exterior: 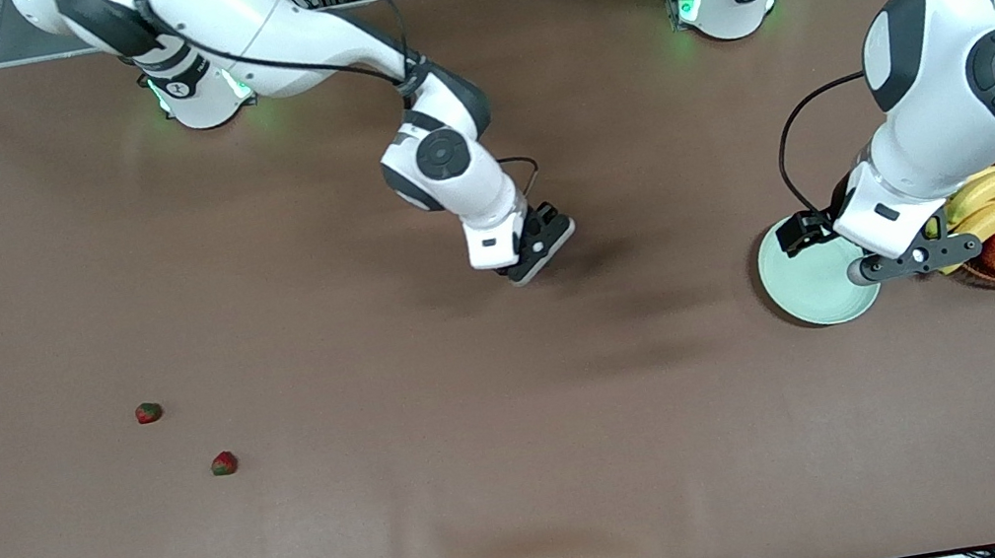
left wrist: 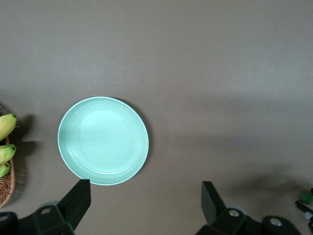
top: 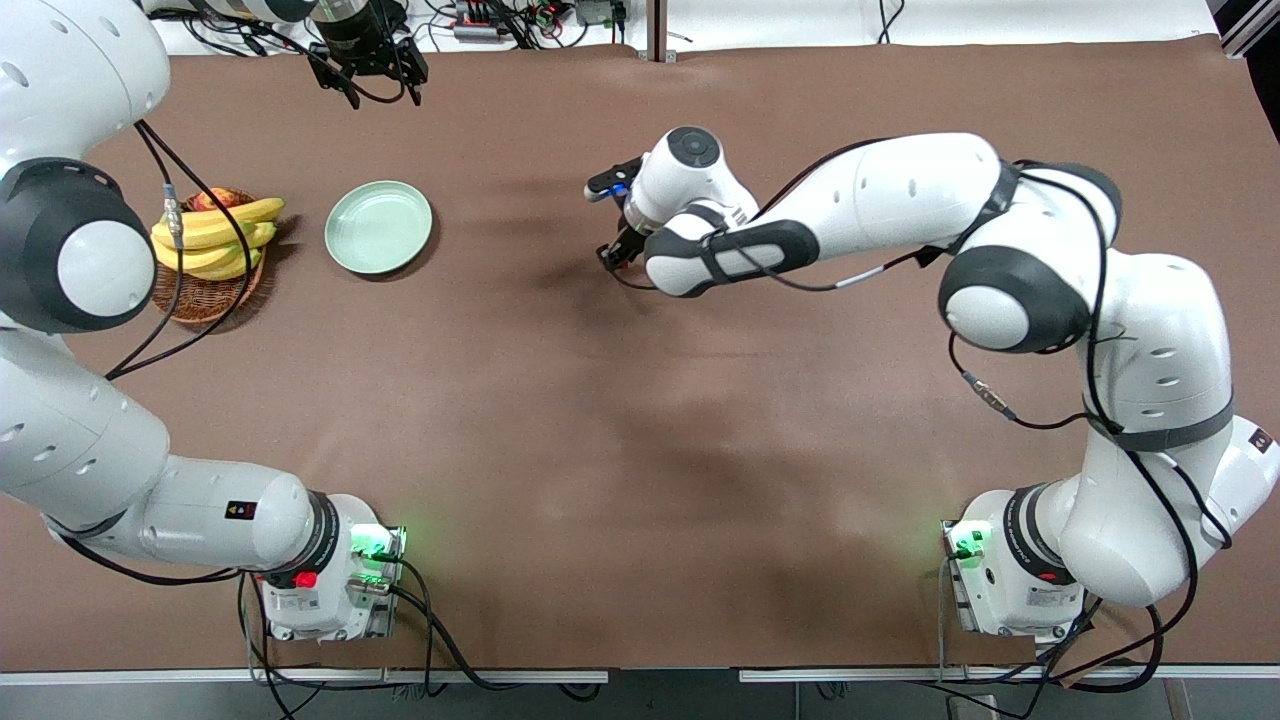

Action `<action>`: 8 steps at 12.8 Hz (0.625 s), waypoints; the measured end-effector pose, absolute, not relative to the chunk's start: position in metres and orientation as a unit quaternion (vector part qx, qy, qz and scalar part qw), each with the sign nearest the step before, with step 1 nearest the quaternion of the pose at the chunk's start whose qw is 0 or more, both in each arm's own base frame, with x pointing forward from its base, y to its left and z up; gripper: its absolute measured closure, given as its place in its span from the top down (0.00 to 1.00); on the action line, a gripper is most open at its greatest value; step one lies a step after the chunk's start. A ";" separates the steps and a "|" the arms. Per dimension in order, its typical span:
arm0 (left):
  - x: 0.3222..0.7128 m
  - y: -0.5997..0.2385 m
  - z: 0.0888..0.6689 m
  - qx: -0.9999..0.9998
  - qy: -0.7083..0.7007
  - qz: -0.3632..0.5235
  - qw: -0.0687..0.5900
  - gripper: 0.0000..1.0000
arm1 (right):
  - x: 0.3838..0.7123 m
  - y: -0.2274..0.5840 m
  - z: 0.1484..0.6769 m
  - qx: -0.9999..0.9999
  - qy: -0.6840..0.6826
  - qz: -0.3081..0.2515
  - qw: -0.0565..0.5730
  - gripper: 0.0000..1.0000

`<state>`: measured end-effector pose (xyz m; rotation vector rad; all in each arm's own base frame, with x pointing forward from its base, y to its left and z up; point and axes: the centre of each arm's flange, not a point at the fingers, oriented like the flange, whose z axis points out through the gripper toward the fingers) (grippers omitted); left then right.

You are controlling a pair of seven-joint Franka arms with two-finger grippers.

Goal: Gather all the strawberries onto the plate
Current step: 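Carry the strawberry to mid-table with the right gripper and release it, then reach the left gripper to the strawberry while the right gripper reaches another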

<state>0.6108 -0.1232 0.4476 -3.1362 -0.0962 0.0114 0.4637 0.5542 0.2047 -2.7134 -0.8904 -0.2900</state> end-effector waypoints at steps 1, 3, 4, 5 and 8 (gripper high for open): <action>0.612 -0.123 0.445 -1.000 -0.031 0.003 0.001 1.00 | 0.461 0.561 0.203 -0.935 -0.315 -0.107 0.127 0.63; 0.614 -0.124 0.440 -1.000 -0.031 0.001 0.000 1.00 | 0.470 0.558 0.205 -0.935 -0.313 -0.117 0.118 0.85; 0.615 -0.124 0.438 -1.000 -0.031 0.002 0.000 1.00 | 0.479 0.551 0.206 -0.937 -0.307 -0.121 0.114 0.96; 0.616 -0.124 0.435 -1.000 -0.031 0.002 0.000 1.00 | 0.491 0.542 0.207 -0.940 -0.298 -0.124 0.111 1.00; 0.619 -0.125 0.426 -1.000 -0.030 0.000 -0.002 1.00 | 0.544 0.486 0.226 -0.957 -0.252 -0.110 0.088 1.00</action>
